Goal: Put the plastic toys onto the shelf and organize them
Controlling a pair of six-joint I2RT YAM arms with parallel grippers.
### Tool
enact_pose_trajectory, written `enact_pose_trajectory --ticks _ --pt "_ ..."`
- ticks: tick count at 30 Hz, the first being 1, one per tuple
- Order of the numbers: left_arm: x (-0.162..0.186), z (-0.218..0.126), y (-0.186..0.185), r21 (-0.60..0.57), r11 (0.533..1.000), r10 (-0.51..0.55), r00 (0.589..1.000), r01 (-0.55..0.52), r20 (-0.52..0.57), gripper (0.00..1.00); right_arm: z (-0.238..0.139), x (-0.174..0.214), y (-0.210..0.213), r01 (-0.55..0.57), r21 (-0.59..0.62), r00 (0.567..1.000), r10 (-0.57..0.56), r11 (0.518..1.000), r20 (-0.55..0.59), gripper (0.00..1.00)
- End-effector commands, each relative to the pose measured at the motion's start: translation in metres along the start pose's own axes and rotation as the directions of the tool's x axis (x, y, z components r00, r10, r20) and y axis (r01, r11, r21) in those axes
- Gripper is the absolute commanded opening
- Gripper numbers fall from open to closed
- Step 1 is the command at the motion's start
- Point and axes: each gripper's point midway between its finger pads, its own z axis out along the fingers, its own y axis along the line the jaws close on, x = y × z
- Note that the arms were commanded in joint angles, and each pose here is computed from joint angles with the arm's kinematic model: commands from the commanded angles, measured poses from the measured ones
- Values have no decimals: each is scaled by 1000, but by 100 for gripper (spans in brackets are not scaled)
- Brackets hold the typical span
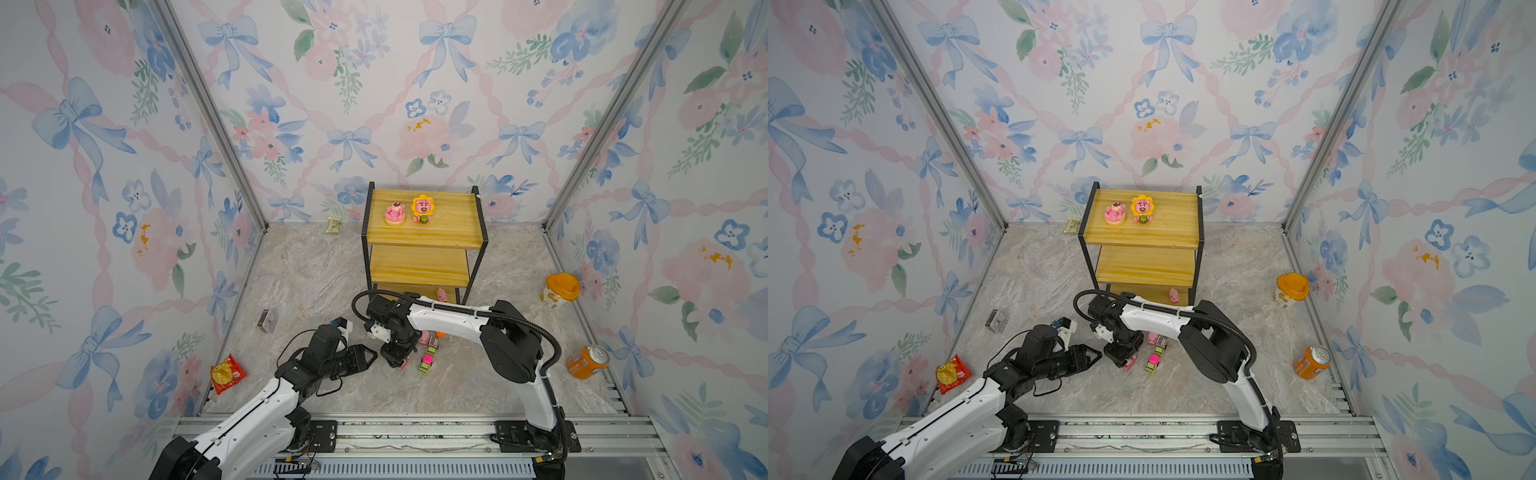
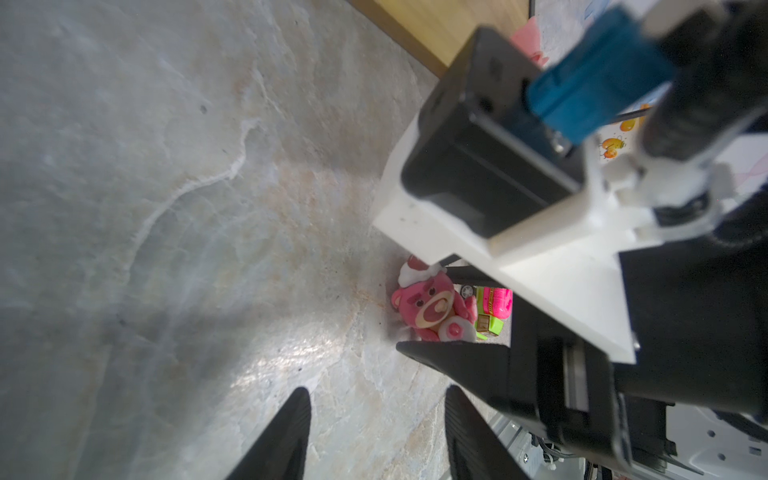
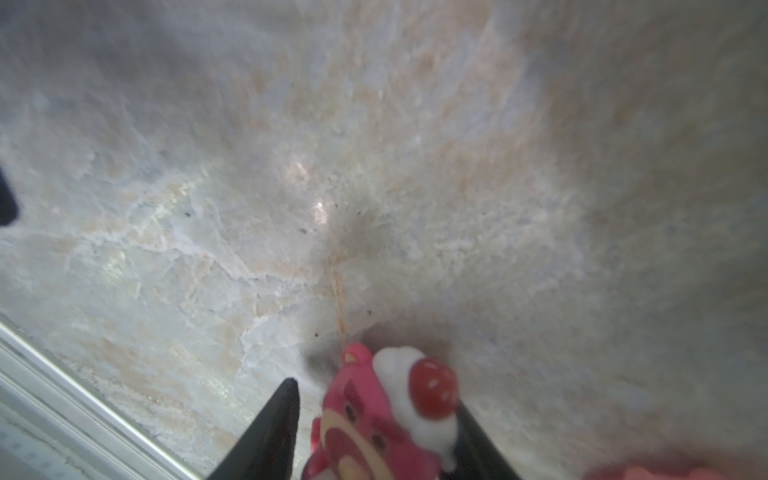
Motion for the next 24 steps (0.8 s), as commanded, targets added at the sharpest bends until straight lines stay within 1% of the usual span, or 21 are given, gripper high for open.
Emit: enact_pose_trajectory --ticks 1,10,19,23,24 --pt "3 0 3 -5 1000 -3 1000 3 -12 53 5 4 -1 6 21 1000 -6 1000 -29 53" --pt "3 -1 4 -6 1000 -2 1000 2 -8 53 4 -2 -6 29 53 999 -27 998 -40 57" --pt "2 -3 6 -6 1000 -8 1000 8 7 53 5 -8 -11 32 59 999 -29 998 -43 57" --pt "3 -4 7 -6 1000 -10 1000 10 6 54 4 -10 -13 34 65 998 -31 997 -46 55" --pt "3 -4 7 -7 1000 -11 1000 11 6 54 4 -9 -13 34 65 998 -30 997 -47 53"
